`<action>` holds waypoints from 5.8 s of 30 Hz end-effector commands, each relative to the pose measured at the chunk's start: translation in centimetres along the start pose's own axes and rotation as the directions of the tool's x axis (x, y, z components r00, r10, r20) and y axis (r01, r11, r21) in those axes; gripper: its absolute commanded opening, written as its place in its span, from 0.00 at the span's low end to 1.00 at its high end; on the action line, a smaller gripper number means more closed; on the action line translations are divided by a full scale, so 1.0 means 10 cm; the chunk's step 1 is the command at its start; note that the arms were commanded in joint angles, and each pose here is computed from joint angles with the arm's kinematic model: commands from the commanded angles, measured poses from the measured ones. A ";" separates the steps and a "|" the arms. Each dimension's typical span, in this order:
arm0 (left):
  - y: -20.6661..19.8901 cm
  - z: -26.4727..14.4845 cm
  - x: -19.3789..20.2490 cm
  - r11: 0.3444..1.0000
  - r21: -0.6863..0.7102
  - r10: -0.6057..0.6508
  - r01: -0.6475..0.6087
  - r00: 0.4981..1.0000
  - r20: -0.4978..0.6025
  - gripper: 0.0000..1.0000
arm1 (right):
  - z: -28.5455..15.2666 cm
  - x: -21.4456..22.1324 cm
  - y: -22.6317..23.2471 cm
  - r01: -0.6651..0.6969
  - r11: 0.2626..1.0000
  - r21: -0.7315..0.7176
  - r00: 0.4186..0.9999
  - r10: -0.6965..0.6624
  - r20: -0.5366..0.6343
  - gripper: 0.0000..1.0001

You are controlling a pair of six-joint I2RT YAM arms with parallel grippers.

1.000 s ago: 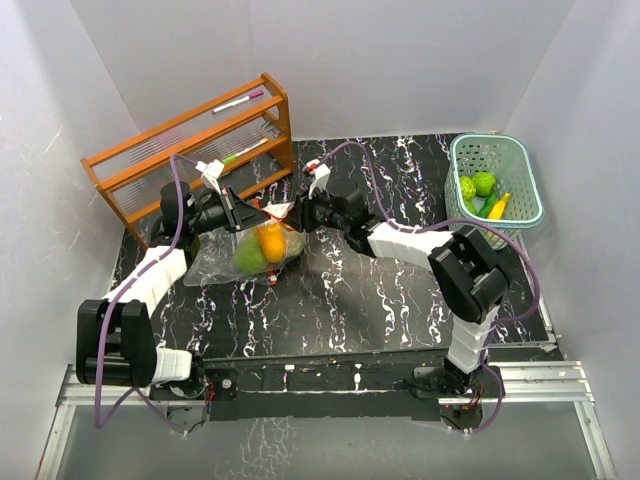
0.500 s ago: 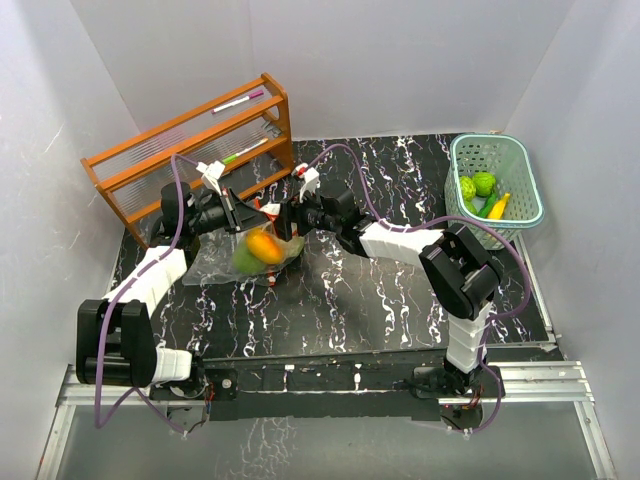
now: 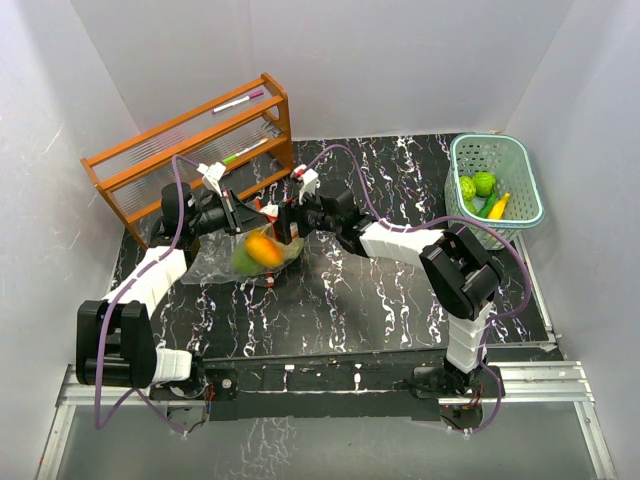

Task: Open the zip-top bag and remove the fake food
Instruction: Open the zipper of the food storage bag at the center of the board, then pick up the fake fruit from the zipper food storage bag, then place the fake fruit in the bin.

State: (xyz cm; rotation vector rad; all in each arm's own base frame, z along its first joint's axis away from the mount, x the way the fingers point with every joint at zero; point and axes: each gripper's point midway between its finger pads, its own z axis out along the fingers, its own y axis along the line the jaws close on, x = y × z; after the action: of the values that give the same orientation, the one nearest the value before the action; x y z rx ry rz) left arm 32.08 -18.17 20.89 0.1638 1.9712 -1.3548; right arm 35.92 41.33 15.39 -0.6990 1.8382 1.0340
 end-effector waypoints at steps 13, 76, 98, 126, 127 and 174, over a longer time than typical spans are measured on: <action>-0.25 -0.11 -0.07 0.996 0.031 0.077 -0.078 0.997 0.025 0.00 | 0.05 -0.07 -0.03 0.046 0.998 0.044 0.998 -0.045 -0.035 0.47; 1.14 1.17 -0.33 0.884 -0.465 0.042 0.049 0.982 0.184 0.00 | -0.32 -0.17 -1.01 -0.293 0.900 0.323 0.954 0.255 0.157 0.99; 0.93 1.21 0.14 0.916 -0.401 0.013 0.012 0.998 0.060 0.00 | -0.42 -0.42 -1.17 -0.285 0.922 0.264 0.941 0.216 0.262 0.77; 0.74 1.17 0.06 0.925 -0.378 -0.019 0.041 0.998 0.061 0.00 | -3.65 -1.74 -2.49 -0.345 0.242 0.907 0.880 -0.253 0.402 0.49; 0.68 1.16 0.03 0.930 -0.366 -0.017 0.040 0.998 0.065 0.00 | -3.79 -1.71 -2.58 -0.366 0.217 0.905 0.875 -0.251 0.415 0.49; 0.48 0.87 0.01 0.925 -0.380 0.037 0.003 0.995 0.096 0.13 | -1.39 -0.82 -1.22 -0.162 0.890 0.426 0.973 0.071 0.221 0.15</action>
State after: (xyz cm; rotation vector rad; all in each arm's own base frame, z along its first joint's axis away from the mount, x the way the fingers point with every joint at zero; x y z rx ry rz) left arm 38.95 -23.76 14.35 -0.0903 2.1279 -0.9357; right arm 43.48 21.67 19.94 -0.1815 1.9407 0.5838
